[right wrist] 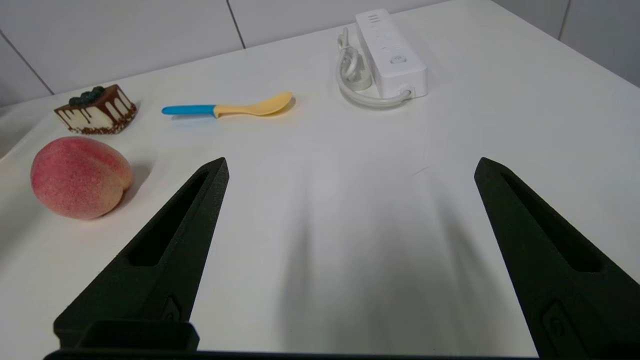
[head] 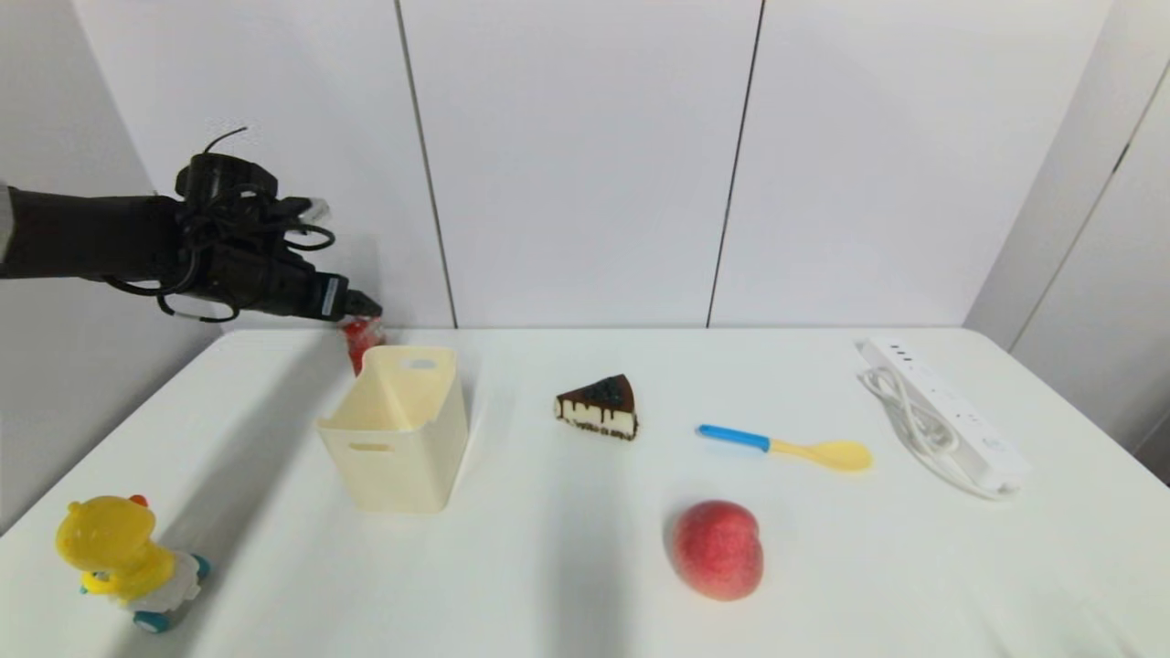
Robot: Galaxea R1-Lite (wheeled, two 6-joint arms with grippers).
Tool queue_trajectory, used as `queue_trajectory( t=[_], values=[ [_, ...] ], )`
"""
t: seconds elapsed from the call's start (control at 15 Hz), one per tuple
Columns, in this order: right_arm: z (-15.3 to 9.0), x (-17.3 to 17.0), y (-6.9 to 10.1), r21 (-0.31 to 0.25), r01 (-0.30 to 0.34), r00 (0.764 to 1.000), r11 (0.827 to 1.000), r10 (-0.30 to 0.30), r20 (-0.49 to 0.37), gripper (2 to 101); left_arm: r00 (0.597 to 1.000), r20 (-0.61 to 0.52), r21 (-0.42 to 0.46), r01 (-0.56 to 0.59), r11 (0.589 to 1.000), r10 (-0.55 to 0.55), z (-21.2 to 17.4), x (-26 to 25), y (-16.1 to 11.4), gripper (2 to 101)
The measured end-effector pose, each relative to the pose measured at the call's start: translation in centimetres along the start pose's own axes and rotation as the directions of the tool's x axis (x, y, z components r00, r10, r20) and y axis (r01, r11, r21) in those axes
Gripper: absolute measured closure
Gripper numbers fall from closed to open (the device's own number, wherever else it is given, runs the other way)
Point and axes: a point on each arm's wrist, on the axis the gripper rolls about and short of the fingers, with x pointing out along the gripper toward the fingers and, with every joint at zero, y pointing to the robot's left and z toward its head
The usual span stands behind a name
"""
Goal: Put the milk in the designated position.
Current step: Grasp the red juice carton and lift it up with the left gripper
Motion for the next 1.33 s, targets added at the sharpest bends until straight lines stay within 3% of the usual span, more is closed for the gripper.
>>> queue_trajectory(
  t=[0.2,0.73,1.33],
  values=[
    [0.0,0.0,0.0,0.000,0.001,1.000,1.000,-0.001,0.000,4.9,0.998,-0.063,0.013,0.019,1.000,-0.018,-0.8,0.8,-0.2,5.3],
    [0.0,0.0,0.0,-0.001,0.000,1.000,1.000,0.000,0.000,4.9,0.996,-0.083,-0.001,0.026,1.000,-0.026,-1.5,2.8,-0.6,5.3],
    [0.0,0.0,0.0,0.000,0.001,1.000,1.000,-0.001,0.000,4.9,1.000,0.014,-0.139,0.012,0.990,-0.010,-3.3,4.3,-1.1,5.3]
  ],
)
